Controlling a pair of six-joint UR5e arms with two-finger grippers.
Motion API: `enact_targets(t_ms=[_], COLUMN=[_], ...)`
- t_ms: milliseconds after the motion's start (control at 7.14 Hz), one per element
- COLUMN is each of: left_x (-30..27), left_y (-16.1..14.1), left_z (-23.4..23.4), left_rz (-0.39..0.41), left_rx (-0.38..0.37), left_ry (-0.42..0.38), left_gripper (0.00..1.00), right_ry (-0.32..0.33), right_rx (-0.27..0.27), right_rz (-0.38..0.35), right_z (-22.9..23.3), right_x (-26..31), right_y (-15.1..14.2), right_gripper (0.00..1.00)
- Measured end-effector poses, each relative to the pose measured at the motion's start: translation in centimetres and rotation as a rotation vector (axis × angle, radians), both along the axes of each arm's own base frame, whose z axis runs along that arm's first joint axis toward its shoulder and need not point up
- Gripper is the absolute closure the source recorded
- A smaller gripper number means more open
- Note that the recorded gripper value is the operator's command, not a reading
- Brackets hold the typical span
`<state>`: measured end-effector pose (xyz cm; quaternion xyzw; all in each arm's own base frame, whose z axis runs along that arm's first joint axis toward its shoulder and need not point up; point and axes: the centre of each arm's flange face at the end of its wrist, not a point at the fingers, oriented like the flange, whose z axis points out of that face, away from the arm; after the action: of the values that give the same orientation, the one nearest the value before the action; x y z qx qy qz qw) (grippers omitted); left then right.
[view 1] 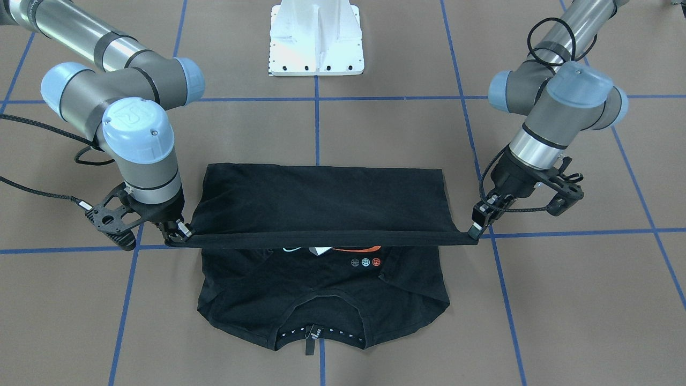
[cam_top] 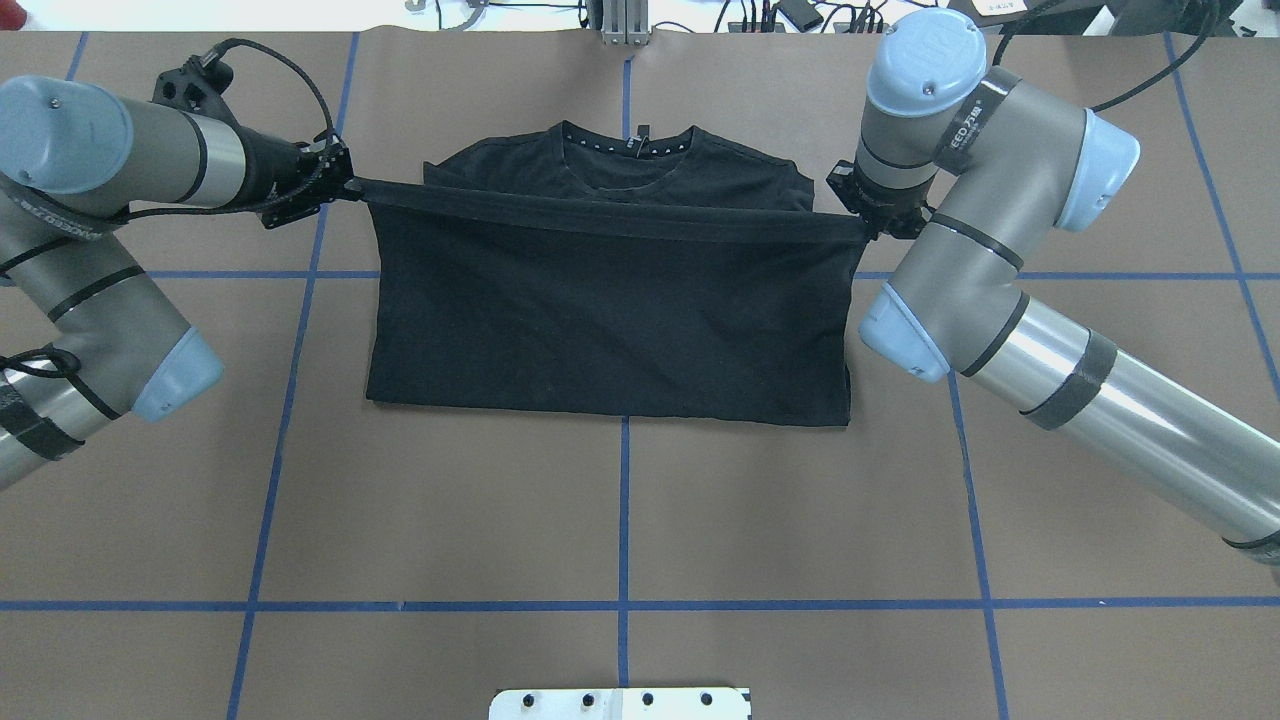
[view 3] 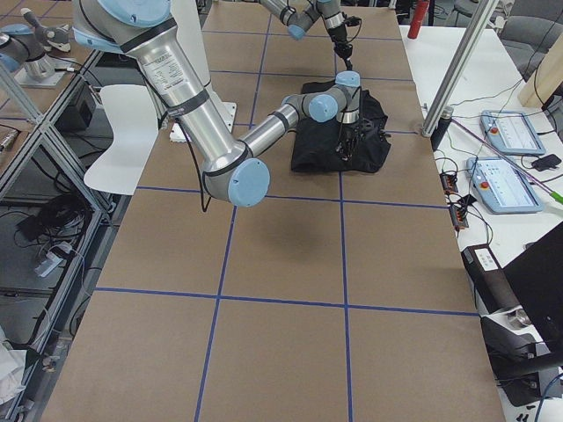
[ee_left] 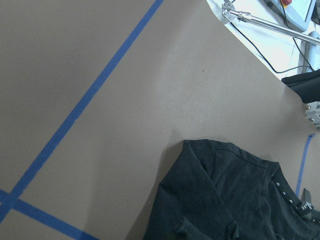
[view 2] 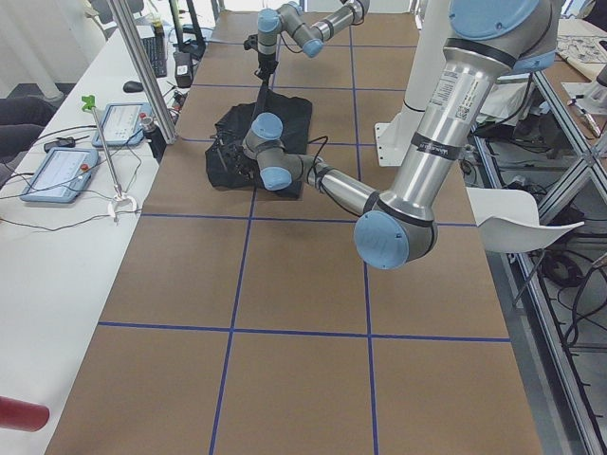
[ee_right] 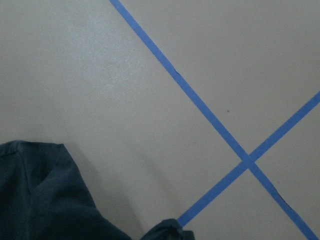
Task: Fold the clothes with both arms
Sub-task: 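Lay the hem over the collar and open both grippers, then raise the left gripper away while the right gripper moves to the folded side edge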
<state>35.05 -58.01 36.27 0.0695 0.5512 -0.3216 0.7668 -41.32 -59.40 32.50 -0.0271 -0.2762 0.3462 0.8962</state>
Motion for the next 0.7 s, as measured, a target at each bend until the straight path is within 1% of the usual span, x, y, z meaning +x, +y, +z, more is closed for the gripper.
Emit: enact_targets(t_ms=[140, 280, 420, 700], left_x=[0.6, 1.1, 1.7, 2.5], left_y=[-1.0, -1.9, -2.7, -4.1], left_z=[0.2, 0.5, 0.6, 0.7], left_rz=[-0.01, -0.019, -0.026, -0.044], left_rx=[0.006, 0.013, 0.02, 0.024], left_ry=[0.001, 0.003, 0.006, -0.001], left_gripper=[0.94, 0.82, 0.8, 0.79], right_ry=[0.01, 0.011, 0.005, 0.005], right_rx=[-0.005, -0.003, 0.003, 0.004], right_rz=[-0.001, 0.0, 0.004, 0.009], right_z=[0.4, 0.9, 1.4, 2.4], right_x=[-0.3, -0.7, -1.1, -1.9], right_y=[-0.4, -0.8, -1.3, -2.2], right_gripper=[1.0, 1.0, 1.0, 1.0])
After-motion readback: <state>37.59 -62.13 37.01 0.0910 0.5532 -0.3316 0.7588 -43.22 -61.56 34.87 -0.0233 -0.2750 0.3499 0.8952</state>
